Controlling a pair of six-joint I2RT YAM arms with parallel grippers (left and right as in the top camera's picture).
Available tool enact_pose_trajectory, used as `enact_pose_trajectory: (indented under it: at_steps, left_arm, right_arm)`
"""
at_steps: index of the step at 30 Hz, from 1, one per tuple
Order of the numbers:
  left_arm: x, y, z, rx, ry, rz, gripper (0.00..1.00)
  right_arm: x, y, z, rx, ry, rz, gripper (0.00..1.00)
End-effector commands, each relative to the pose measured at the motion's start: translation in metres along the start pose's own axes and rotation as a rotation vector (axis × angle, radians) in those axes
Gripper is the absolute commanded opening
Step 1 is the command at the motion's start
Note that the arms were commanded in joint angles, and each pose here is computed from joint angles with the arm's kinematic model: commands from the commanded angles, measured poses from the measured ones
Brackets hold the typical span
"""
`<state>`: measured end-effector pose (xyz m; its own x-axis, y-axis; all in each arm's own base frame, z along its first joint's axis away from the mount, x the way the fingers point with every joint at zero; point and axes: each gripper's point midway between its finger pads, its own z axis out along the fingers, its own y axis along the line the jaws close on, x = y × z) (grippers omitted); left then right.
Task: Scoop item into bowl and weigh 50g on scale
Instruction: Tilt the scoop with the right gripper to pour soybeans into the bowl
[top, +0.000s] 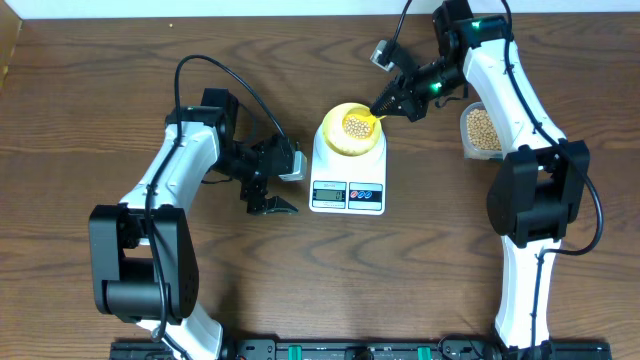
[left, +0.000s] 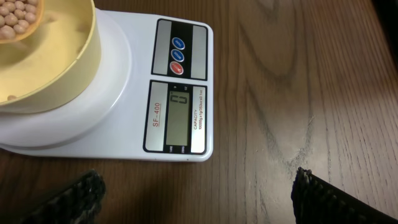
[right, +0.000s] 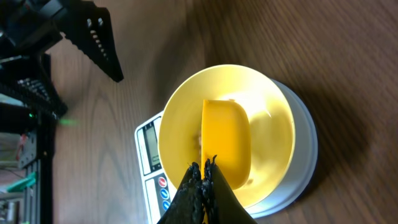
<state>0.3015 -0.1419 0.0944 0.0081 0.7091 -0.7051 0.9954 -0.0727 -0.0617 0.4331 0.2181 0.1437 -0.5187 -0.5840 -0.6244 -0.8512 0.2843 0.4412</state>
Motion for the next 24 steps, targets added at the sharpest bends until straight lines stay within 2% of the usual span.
enact_pose_trajectory:
  at_steps: [1, 15, 24]
  left_arm:
    - [-0.001, -0.001, -0.001, -0.001, -0.006, 0.006, 0.98]
    - [-0.001, -0.001, -0.001, -0.001, -0.006, 0.006, 0.98]
    - [-0.001, -0.001, -0.001, -0.001, -0.006, 0.006, 0.98]
  right_arm:
    - [-0.019, 0.014, -0.013, 0.007, -0.042, -0.122, 0.01]
    - [-0.027, 0.026, 0.003, -0.014, -0.03, -0.178, 0.01]
    - [-0.021, 0.032, 0.018, 0.009, 0.054, -0.2, 0.01]
